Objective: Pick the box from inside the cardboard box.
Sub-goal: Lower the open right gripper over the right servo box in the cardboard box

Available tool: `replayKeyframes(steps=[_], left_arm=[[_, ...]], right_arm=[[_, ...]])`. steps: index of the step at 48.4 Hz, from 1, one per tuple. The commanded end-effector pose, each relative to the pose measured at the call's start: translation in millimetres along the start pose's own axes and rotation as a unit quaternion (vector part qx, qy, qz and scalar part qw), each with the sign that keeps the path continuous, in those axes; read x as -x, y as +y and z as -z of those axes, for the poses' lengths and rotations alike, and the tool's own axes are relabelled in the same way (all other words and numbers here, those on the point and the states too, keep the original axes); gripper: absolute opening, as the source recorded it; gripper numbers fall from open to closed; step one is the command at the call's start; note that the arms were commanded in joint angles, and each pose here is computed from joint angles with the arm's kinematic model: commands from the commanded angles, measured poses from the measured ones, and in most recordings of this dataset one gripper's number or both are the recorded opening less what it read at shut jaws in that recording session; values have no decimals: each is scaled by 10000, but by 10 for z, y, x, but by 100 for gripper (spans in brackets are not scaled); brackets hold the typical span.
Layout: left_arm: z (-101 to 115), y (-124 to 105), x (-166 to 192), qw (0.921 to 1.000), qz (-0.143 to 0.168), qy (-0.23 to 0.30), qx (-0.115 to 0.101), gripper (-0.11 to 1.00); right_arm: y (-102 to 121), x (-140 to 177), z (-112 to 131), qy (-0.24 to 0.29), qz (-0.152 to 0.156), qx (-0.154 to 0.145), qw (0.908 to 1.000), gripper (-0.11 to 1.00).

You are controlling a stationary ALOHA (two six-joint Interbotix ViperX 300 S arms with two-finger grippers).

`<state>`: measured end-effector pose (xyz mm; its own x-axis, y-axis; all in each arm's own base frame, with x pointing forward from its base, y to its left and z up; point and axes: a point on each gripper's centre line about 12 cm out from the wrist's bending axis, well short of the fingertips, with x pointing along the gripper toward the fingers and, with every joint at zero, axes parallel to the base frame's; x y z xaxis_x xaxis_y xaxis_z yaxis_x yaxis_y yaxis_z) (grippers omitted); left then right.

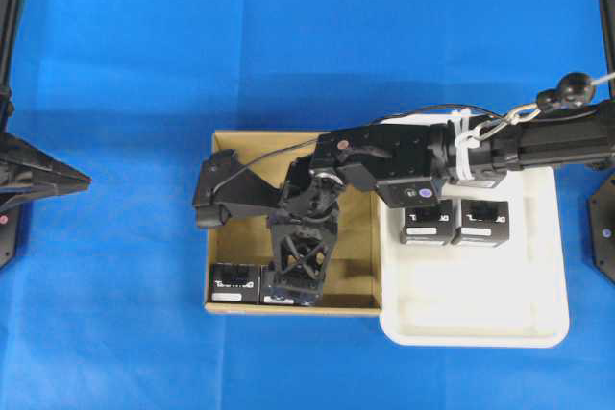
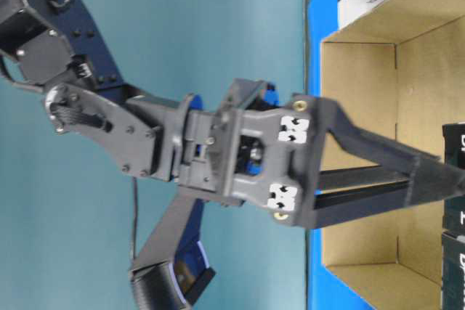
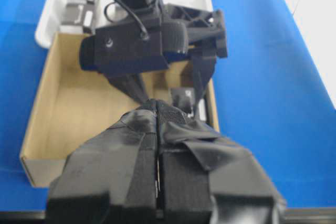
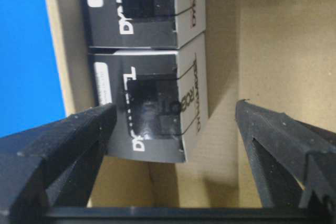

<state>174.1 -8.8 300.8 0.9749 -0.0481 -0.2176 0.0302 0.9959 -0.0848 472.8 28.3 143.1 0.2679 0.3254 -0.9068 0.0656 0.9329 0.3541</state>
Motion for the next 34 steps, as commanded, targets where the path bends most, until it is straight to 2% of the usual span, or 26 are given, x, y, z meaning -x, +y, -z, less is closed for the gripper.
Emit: replayKeyframes(steps=[1,34], left_arm=[[-111,-12,13,9999,18,-137,7,-6],[-95,-11,3,9999,18,-106,22,-6]], right_arm=[[5,-19,-1,-18,-22,-17,10000,100],[-5,-165,41,91,-55,-99,9999,100]])
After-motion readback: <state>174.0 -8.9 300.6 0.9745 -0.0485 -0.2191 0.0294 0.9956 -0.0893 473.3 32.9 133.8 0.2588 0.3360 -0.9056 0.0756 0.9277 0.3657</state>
